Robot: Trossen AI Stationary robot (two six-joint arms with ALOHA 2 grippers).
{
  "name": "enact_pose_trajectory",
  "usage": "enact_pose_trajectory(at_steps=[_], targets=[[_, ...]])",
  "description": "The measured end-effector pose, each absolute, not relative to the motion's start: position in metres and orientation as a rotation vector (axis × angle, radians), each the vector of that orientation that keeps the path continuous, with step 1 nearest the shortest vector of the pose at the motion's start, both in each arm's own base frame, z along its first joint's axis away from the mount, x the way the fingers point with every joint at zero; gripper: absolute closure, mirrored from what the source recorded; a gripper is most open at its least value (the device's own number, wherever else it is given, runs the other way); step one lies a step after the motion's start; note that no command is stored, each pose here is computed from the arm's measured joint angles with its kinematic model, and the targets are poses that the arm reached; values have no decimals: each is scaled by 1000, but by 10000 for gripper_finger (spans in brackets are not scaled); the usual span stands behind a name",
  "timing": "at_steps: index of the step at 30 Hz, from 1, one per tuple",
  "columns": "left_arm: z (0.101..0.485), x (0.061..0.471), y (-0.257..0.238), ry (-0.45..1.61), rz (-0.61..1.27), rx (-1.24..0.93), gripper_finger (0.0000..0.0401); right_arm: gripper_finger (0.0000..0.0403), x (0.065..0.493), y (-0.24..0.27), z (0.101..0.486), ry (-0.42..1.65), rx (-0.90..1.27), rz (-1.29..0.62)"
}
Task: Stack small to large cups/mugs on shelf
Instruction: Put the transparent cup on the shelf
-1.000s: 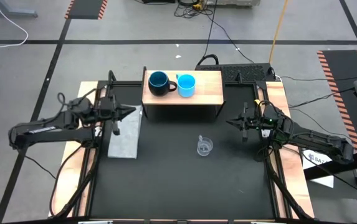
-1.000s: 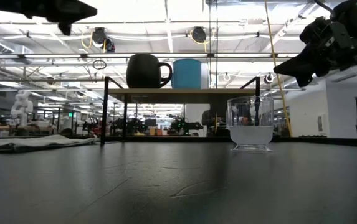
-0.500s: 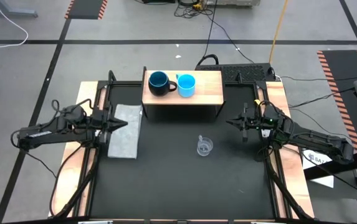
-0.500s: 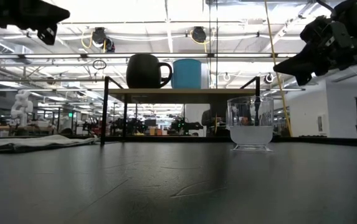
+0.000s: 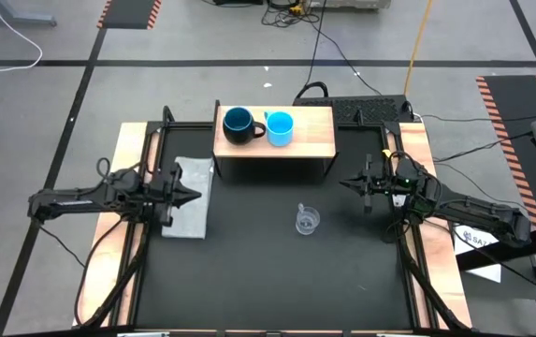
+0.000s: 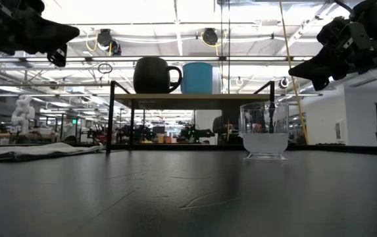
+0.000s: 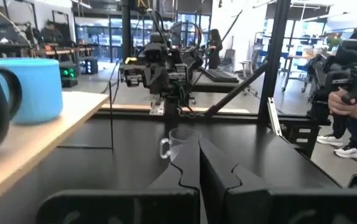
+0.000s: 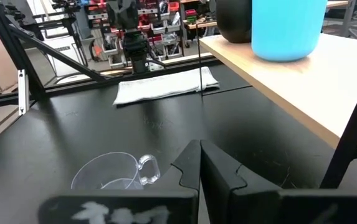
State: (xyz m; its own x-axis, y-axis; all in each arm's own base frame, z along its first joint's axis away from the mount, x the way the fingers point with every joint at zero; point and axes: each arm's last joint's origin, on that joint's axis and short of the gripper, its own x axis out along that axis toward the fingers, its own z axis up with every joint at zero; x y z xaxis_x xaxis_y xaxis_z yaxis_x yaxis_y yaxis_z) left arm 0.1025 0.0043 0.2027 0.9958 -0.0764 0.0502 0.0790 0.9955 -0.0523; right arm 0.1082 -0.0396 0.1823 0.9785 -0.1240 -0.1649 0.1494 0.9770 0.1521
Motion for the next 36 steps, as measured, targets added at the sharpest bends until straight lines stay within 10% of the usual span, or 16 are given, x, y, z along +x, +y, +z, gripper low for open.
enact_pose_trajectory(at_steps=[36], targets=[[172,107,1,7,-99,-56,400,403,113,-22,195,43,128,124]])
